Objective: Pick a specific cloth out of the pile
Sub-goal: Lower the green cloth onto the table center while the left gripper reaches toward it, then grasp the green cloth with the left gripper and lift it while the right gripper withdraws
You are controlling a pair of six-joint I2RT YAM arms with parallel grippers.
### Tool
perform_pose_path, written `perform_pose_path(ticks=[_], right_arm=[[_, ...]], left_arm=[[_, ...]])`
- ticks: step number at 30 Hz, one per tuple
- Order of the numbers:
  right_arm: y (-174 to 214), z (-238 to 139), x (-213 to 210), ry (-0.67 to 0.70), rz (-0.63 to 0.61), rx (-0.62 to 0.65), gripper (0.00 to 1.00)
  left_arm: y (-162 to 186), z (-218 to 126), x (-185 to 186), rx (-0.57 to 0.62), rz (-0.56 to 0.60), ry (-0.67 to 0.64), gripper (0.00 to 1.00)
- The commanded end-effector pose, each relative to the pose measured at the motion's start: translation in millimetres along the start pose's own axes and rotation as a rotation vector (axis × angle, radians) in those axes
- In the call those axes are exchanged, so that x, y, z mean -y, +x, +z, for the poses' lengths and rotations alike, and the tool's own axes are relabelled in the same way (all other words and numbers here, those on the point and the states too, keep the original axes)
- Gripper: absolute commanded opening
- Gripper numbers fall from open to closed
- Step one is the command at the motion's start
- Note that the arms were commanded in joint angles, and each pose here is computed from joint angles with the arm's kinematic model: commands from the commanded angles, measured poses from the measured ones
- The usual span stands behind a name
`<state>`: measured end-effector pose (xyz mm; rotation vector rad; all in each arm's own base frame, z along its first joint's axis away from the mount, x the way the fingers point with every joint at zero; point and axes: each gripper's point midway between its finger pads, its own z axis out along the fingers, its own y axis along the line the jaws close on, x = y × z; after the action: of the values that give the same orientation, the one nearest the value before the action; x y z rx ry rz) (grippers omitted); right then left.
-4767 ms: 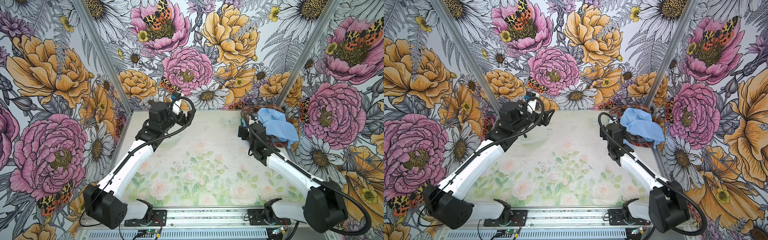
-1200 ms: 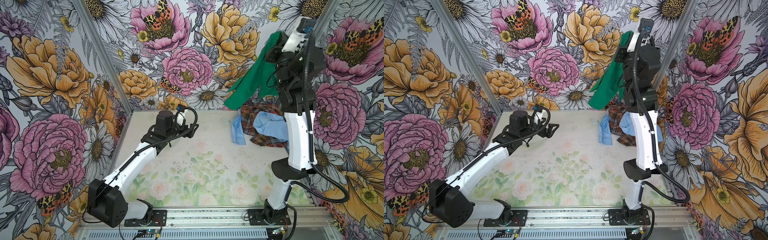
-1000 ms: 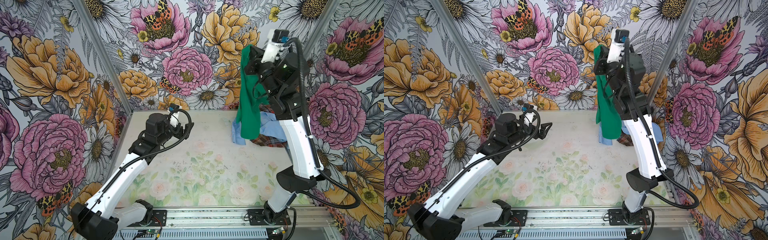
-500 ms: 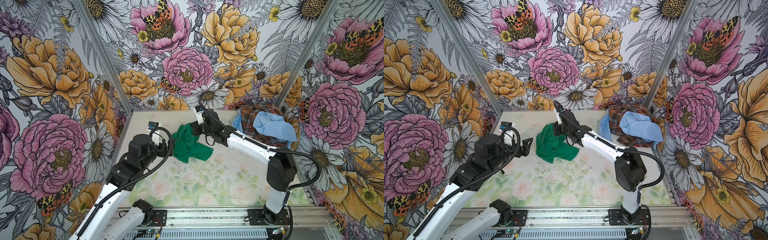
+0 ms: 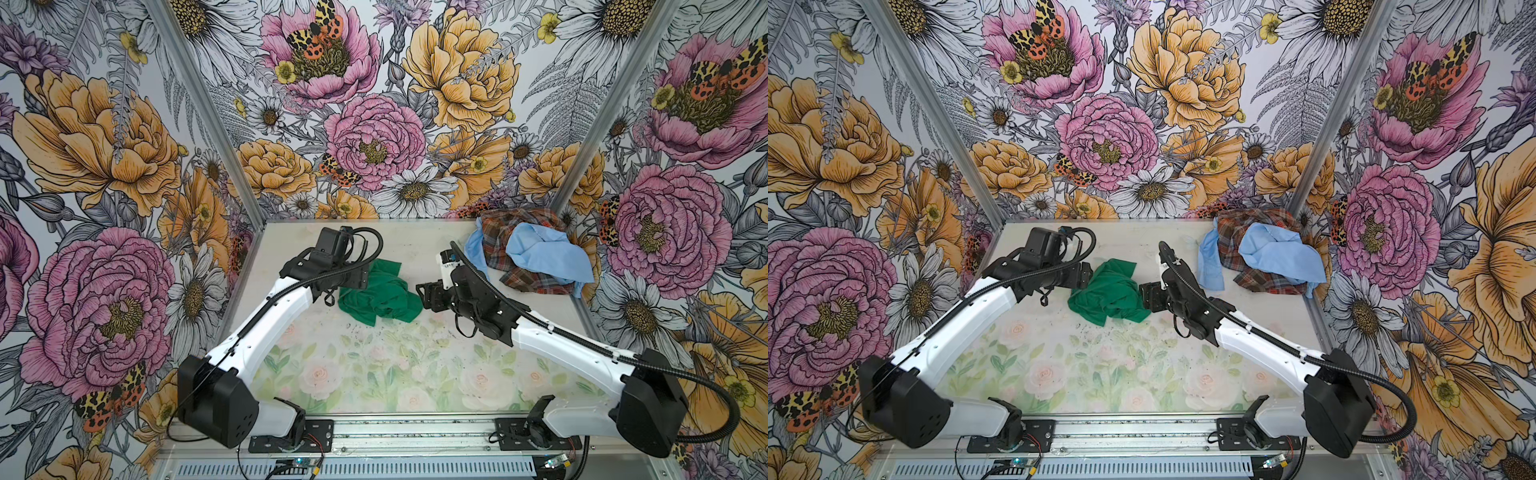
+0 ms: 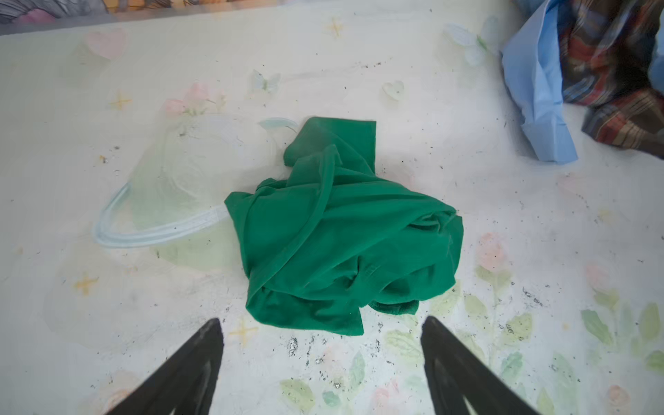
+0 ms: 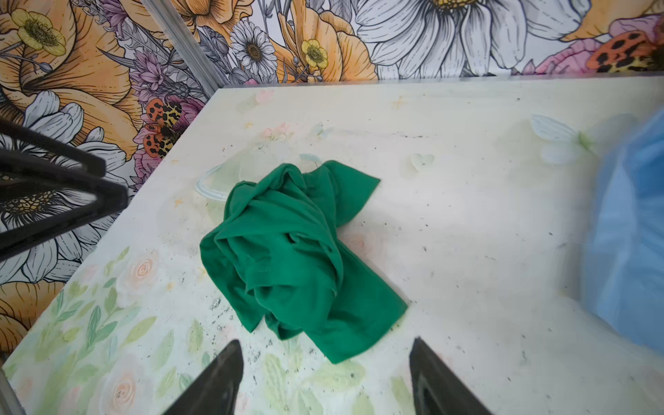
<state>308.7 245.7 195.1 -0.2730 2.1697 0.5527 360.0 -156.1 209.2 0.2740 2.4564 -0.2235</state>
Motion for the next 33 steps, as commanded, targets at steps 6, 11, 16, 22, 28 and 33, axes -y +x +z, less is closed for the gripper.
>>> perform_pose_path(ticks=[6,11,16,22,28,33], right_arm=[[64.4,-36.3,32.5,0.048,0.055,-0.069,0.74],[74.0,-42.7,33.4,0.030,0.063,-0.070,0.73],[71.2,-44.1,31.8,0.022,0.056,-0.063,0.73],[60.7,-51.5,27.7,0.003,0.056,-0.027,0.73],[41.1,-62.1,33.2,0.045,0.043,0.049,0.77],[33.4,-57.2,33.4,0.070,0.026,0.047,0.82]], left_arm=[[6.8,66.8,-4.3,-0.152,0.067,-0.156,0.84],[14.5,106.4,-6.3,-0.239,0.075,-0.100,0.87],[17.5,137.3,-14.8,-0.289,0.114,-0.116,0.98],[35.0,162.8,-10.3,-0.355,0.090,-0.081,0.29],[-17.5,102.4,-15.6,-0.169,0.121,-0.185,0.00],[-78.3,2.1,-31.5,0.070,0.108,-0.257,0.00]])
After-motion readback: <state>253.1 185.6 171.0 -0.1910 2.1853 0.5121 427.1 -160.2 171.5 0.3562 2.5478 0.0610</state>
